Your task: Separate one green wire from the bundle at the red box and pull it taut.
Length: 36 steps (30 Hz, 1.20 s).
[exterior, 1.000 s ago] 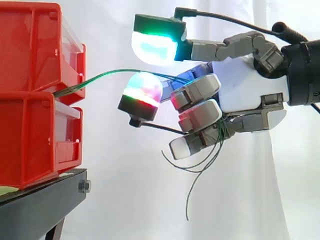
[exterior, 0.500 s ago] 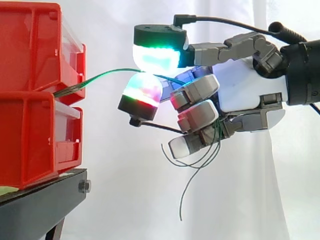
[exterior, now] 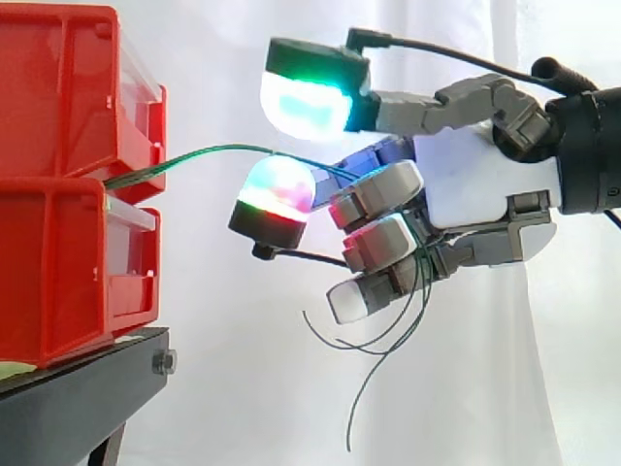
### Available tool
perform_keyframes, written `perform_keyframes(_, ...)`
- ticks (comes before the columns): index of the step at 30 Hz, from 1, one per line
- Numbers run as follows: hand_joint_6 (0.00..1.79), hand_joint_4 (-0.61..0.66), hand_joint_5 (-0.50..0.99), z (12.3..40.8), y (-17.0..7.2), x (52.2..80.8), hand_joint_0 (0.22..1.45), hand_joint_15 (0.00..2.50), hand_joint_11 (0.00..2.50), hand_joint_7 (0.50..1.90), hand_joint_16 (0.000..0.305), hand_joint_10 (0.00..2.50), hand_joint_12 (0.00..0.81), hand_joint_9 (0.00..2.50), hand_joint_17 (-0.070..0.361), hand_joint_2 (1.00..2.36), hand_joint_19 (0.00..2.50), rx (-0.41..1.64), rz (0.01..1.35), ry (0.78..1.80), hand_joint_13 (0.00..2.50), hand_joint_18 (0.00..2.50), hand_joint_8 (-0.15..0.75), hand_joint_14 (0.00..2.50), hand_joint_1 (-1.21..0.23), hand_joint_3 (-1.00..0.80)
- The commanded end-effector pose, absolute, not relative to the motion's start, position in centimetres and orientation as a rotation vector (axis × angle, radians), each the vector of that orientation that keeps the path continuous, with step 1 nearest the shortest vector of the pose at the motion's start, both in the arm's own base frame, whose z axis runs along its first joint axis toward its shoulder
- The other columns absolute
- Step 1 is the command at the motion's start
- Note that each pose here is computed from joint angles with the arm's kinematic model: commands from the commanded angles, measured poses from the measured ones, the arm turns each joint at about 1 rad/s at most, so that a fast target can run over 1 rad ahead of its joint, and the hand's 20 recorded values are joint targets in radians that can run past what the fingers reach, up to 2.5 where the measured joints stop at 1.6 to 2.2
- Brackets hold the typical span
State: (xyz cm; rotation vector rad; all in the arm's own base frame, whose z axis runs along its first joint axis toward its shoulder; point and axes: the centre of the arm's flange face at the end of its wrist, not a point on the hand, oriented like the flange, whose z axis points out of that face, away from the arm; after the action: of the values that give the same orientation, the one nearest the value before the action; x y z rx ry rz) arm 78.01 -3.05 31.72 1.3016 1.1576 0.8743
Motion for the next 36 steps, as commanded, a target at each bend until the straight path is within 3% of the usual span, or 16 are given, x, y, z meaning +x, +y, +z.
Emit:
perform_keyframes(1,0.88,0.16,-0.21,31.82,-3.06,78.0,0.56,1.03,1.54,0.94,0.048,0.37,0.376,1.15,0.109,1.0,0.5,1.302,0.876,1.156,1.21,0.88,0.302,0.02,-0.38,-0.5)
perform_keyframes(2,0.88,0.18,-0.21,31.71,-3.05,78.02,0.58,1.03,1.57,0.95,0.048,0.33,0.37,1.17,0.108,1.0,0.51,1.302,0.875,1.157,1.21,0.88,0.299,0.02,-0.32,-0.5)
perform_keyframes(4,0.88,0.18,-0.21,31.8,-3.06,77.96,0.6,1.03,1.58,0.96,0.047,0.3,0.369,1.17,0.107,1.0,0.51,1.304,0.875,1.158,1.21,0.87,0.294,0.02,-0.34,-0.5)
perform_keyframes(11,0.89,0.12,-0.22,31.71,-2.81,78.03,0.62,1.0,1.59,0.97,0.049,0.1,0.364,1.14,0.109,1.02,0.5,1.3,0.876,1.16,1.17,0.86,0.291,0.02,-0.65,-0.23)
perform_keyframes(19,0.9,0.11,-0.22,31.82,-2.7,78.01,0.66,0.98,1.58,0.94,0.048,0.08,0.363,1.1,0.108,1.02,0.49,1.299,0.878,1.16,1.15,0.85,0.297,0.02,-0.75,-0.18)
perform_keyframes(25,0.9,0.14,-0.23,31.71,-2.69,78.03,0.71,0.96,1.58,0.91,0.047,0.07,0.359,1.07,0.106,1.02,0.45,1.299,0.877,1.161,1.12,0.83,0.298,0.03,-0.83,-0.28)
perform_keyframes(30,0.89,0.18,-0.22,31.81,-2.82,77.99,0.74,0.95,1.58,0.9,0.047,0.06,0.353,1.08,0.106,1.0,0.44,1.302,0.878,1.159,1.11,0.83,0.302,0.03,-0.84,-0.47)
perform_keyframes(36,0.9,0.2,-0.22,32.2,-3.05,78.03,0.59,0.95,1.58,0.94,0.048,0.08,0.362,1.1,0.108,1.0,0.46,1.3,0.879,1.152,1.12,0.84,0.314,0.03,-0.75,-0.5)
